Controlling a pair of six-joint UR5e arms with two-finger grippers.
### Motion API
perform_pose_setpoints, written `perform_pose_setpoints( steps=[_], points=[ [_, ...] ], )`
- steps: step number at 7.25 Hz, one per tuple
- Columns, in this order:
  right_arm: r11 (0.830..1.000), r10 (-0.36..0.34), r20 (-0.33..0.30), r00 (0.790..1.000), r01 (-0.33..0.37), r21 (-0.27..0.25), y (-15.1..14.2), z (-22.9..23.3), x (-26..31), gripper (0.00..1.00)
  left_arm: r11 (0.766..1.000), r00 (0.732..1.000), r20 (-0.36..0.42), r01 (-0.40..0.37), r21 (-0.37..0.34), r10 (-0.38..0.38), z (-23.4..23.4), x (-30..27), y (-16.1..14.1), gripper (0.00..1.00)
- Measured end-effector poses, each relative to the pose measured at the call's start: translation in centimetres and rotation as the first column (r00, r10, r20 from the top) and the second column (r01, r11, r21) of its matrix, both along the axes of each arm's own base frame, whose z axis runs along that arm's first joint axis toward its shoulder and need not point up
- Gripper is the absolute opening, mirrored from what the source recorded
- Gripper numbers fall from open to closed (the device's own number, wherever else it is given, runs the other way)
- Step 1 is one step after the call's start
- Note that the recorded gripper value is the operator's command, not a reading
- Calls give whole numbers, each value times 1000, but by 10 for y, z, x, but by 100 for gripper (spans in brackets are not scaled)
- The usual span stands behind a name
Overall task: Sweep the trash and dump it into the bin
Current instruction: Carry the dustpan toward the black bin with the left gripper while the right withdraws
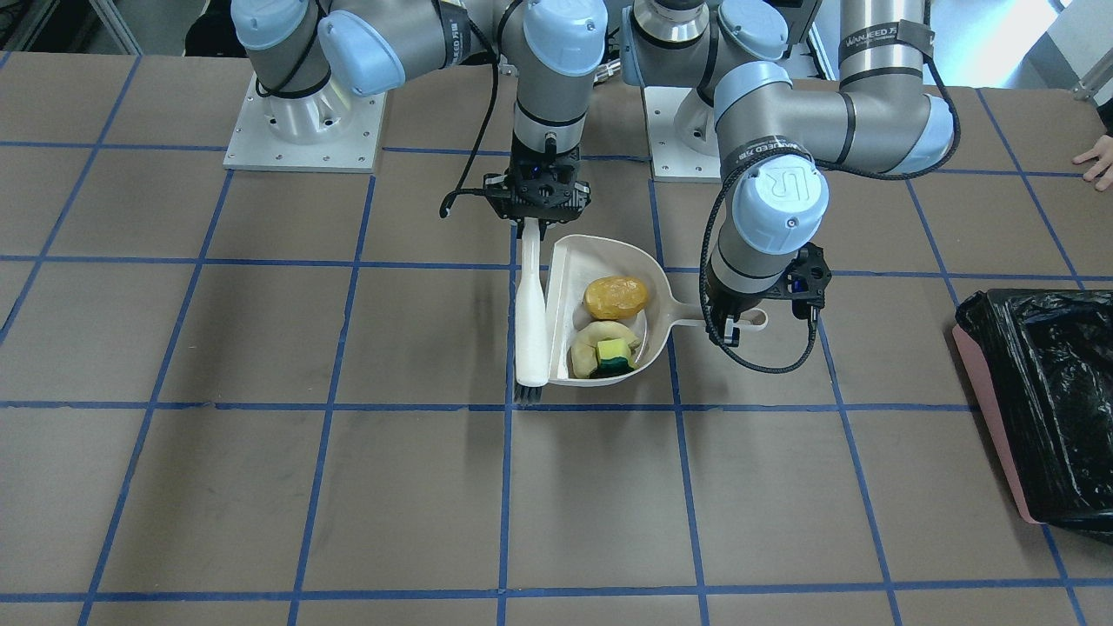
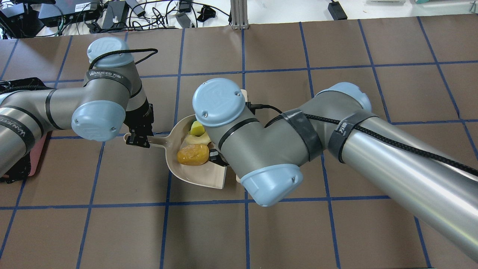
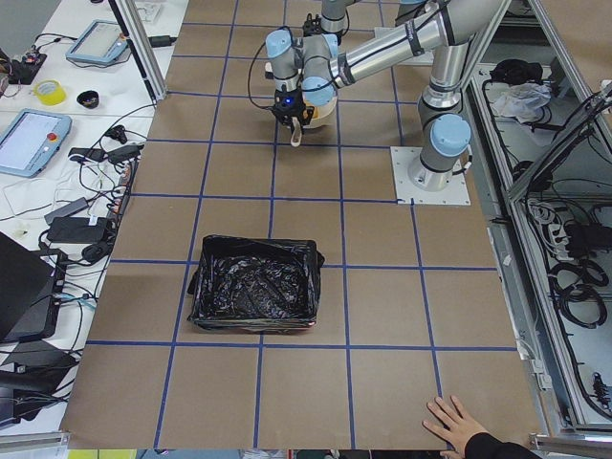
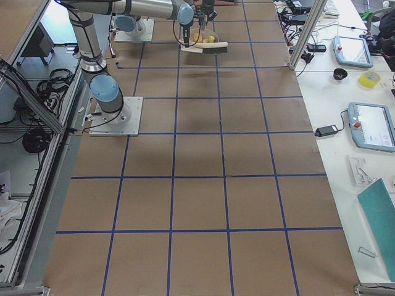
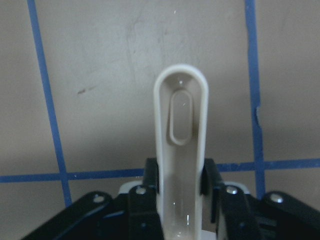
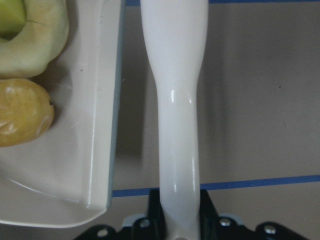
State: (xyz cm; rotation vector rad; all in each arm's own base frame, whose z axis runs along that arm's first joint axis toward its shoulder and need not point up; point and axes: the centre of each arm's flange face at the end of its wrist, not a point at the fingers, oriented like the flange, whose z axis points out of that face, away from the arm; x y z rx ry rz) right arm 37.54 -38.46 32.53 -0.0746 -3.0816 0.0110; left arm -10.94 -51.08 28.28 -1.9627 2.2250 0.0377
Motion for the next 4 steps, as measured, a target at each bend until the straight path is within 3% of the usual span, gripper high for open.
perform_pose_setpoints(
  steps=[4],
  points=[
    [999, -28, 23, 999, 27, 21, -75, 11, -111, 0, 993, 999, 7, -32, -112, 33, 63, 102, -52, 0]
  ],
)
